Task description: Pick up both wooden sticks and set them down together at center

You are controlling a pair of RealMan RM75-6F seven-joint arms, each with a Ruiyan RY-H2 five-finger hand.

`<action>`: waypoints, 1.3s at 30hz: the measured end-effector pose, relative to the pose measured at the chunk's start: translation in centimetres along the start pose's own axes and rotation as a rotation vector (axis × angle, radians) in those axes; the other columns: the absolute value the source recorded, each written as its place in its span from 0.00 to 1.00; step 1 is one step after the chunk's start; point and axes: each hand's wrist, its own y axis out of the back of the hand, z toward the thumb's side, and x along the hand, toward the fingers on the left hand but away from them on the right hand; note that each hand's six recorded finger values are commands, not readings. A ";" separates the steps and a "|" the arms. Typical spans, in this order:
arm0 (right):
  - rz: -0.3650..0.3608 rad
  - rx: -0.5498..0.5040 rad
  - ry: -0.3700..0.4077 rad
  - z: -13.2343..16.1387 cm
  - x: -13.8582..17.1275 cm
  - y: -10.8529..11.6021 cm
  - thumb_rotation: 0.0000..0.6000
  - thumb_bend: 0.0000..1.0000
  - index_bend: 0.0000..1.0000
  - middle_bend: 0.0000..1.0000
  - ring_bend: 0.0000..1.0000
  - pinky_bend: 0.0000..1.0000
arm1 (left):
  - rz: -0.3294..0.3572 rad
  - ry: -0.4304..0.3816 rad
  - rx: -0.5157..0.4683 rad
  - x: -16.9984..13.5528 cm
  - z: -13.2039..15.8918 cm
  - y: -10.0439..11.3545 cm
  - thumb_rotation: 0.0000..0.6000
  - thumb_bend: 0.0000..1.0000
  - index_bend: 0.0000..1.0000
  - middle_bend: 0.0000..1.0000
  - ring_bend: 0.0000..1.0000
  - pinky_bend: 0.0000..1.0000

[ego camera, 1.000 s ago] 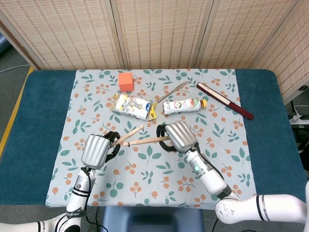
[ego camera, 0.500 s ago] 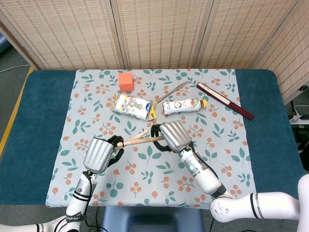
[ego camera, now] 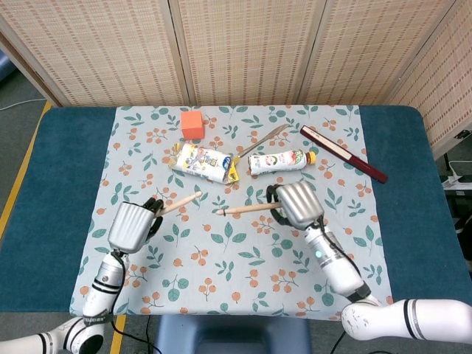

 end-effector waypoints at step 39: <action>0.107 -0.074 -0.165 -13.1 0.1 -6.5 1.00 0.25 0.21 0.11 0.00 0.43 | -0.270 -0.254 -0.057 -3.3 -4.8 -9.0 1.00 0.36 0.10 0.28 0.48 0.72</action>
